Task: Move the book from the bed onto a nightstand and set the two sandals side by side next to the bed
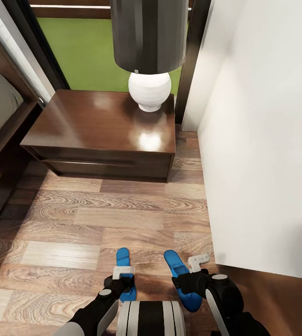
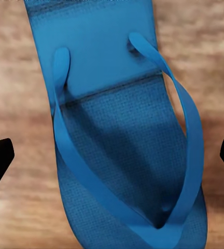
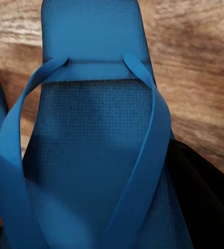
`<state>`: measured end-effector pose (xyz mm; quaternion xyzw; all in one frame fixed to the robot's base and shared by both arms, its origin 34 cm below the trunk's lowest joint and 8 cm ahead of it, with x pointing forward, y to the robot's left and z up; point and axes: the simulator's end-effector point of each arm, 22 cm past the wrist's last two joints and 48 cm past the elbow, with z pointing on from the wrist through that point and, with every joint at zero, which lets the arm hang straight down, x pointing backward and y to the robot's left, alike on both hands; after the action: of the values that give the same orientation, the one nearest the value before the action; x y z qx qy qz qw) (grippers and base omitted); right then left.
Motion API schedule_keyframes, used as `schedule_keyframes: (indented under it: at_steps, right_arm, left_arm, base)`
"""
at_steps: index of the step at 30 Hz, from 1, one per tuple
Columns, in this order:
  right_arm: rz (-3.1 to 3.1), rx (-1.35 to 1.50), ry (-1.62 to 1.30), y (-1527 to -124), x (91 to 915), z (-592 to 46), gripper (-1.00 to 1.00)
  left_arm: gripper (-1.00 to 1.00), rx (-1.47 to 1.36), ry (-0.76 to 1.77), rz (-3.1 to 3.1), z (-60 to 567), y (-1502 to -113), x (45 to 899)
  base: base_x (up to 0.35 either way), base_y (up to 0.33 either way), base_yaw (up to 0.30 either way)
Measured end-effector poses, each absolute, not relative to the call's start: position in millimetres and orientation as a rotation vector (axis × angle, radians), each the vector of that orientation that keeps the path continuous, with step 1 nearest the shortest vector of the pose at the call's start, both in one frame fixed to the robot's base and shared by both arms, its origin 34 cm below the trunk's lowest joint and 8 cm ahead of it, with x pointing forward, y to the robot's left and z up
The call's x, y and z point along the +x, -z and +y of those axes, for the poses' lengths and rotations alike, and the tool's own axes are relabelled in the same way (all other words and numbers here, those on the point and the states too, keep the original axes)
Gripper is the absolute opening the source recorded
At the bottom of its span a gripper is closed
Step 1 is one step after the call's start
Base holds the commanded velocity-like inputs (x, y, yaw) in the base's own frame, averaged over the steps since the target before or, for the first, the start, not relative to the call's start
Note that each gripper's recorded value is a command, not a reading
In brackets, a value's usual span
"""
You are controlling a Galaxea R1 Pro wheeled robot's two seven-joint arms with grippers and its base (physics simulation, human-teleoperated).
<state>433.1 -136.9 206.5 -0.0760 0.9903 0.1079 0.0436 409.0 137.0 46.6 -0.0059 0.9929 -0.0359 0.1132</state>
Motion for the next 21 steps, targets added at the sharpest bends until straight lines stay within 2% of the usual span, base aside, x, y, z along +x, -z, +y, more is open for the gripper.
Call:
schedule_keyframes:
  at_steps: [21]
  right_arm:
    - [2.969,-0.223,-0.324,-208,446,-137,-1.0]
  left_arm:
    - [1.0,-0.018,0.105,2.898,137,-47,412]
  base:
    - [0.0,0.0,0.0]
